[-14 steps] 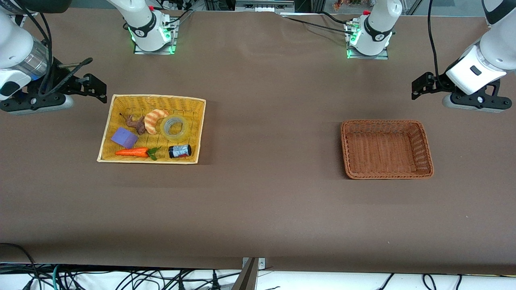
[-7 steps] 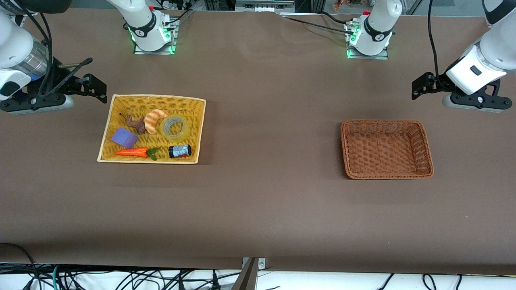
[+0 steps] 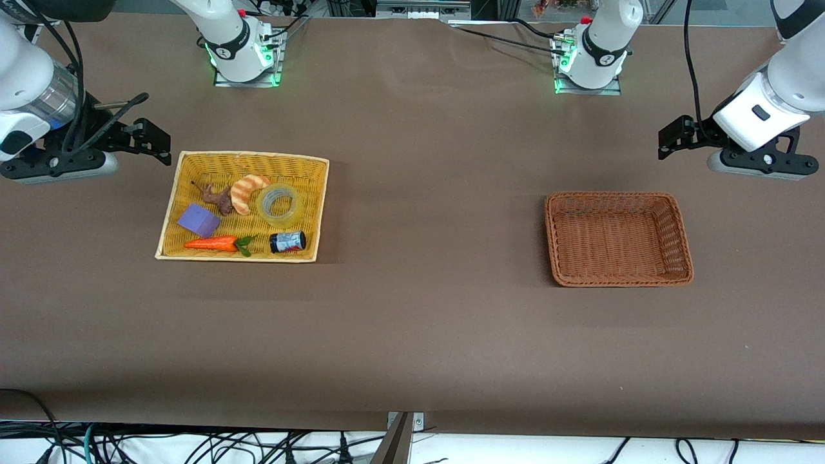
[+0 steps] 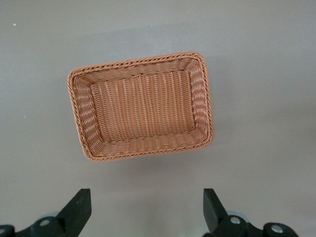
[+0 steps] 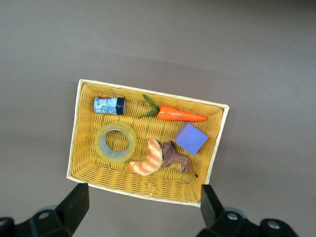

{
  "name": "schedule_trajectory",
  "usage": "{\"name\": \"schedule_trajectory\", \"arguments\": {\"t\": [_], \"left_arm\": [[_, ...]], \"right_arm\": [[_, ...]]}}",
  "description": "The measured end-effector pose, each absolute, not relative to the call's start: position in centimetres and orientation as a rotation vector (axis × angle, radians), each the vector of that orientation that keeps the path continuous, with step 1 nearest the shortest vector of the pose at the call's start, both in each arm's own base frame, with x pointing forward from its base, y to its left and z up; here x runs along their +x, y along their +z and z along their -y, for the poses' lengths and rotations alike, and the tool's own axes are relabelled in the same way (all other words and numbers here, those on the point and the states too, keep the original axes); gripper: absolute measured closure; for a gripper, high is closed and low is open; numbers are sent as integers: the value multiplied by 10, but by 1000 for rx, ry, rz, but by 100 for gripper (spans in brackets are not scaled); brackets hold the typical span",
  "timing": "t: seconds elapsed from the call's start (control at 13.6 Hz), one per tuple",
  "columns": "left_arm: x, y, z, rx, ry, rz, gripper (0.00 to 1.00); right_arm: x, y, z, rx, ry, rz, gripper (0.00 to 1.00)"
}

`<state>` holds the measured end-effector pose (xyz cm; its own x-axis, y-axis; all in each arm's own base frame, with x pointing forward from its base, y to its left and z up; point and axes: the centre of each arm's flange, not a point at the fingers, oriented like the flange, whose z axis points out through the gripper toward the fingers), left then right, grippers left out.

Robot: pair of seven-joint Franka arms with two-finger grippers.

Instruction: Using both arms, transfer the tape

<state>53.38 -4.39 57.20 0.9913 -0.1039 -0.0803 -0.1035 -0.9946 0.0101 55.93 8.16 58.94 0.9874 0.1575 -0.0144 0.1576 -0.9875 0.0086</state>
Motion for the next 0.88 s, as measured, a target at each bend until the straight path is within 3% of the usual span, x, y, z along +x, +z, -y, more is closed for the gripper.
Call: {"name": "schedule_trajectory", "arguments": {"t": [0.88], "left_arm": [[534, 572, 44, 3129, -127, 163, 0]], "right_arm": [[561, 555, -92, 3113, -124, -271, 0]]}}
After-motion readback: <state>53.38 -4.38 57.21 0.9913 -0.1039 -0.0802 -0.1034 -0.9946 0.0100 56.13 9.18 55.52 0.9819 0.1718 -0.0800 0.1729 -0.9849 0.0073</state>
